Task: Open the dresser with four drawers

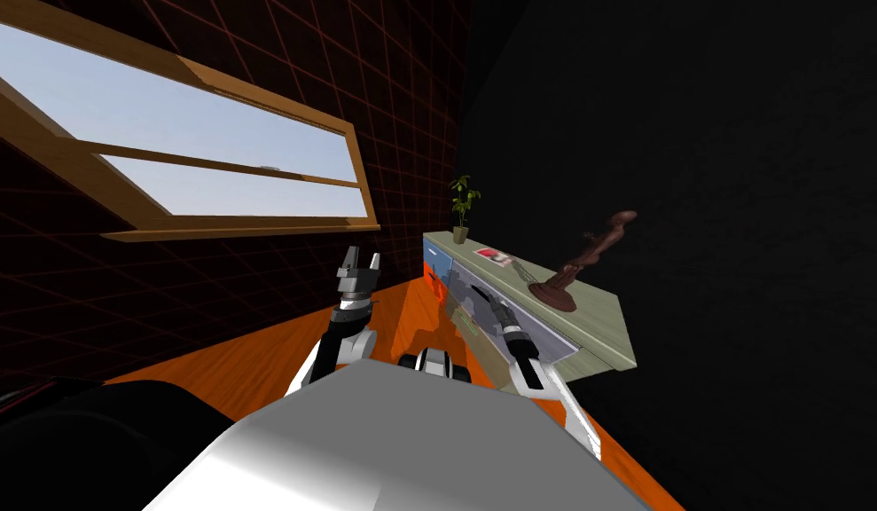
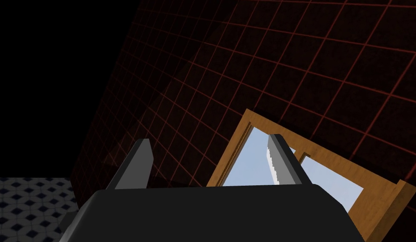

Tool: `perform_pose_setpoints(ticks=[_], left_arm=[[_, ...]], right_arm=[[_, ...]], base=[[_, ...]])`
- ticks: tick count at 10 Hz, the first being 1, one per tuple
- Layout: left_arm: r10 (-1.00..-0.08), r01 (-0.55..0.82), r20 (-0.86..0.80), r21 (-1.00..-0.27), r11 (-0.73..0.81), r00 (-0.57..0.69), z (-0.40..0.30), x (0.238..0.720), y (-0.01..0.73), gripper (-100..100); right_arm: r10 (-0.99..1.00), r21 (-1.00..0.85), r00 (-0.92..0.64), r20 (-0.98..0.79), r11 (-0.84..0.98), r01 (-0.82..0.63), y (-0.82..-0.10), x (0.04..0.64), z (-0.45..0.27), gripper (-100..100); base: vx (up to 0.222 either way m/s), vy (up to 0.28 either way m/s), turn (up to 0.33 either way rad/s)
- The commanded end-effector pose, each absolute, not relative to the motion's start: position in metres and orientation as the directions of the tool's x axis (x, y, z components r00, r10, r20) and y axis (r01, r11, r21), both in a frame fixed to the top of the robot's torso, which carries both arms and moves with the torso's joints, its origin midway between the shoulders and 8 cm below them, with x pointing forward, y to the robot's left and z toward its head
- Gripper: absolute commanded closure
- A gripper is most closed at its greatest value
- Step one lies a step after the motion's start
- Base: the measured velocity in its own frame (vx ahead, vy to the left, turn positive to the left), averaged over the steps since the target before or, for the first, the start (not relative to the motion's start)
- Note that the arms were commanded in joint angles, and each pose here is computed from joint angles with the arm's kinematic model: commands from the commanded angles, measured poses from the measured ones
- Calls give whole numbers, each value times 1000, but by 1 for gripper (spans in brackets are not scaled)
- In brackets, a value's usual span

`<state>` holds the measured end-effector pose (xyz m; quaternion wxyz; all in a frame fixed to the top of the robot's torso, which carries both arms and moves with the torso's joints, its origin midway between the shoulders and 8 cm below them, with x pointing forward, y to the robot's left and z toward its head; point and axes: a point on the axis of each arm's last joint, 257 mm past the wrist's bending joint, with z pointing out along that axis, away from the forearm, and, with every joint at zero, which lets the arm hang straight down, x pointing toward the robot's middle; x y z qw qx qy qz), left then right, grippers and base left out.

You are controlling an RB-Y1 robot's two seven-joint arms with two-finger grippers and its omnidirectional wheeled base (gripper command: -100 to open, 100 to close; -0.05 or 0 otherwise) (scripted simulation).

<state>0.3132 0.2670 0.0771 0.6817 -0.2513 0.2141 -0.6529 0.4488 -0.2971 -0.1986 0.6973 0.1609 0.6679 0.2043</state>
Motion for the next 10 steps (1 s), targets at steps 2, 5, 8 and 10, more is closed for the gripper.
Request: perform_pose_setpoints(ticks=[2,5,8,10], left_arm=[[-998,783,36,-622,21,56,77,313,267,0],[-998,783,36,-622,21,56,77,313,267,0],[-998,783,36,-622,21,56,77,313,267,0],[-998,783,36,-622,21,56,77,313,267,0]], right_arm=[[378,378,-15,-925,926,3,-318,451,-224,-100],[235,227,-80,-969,970,90,-348,452,-256,-100],[139,124,-119,-983,984,126,-365,452,-271,-100],[58,32,-159,-985,987,160,-384,450,-284,-100]], base=[[34,104,-35],[66,117,-33],[45,105,-30],[65,119,-40]])
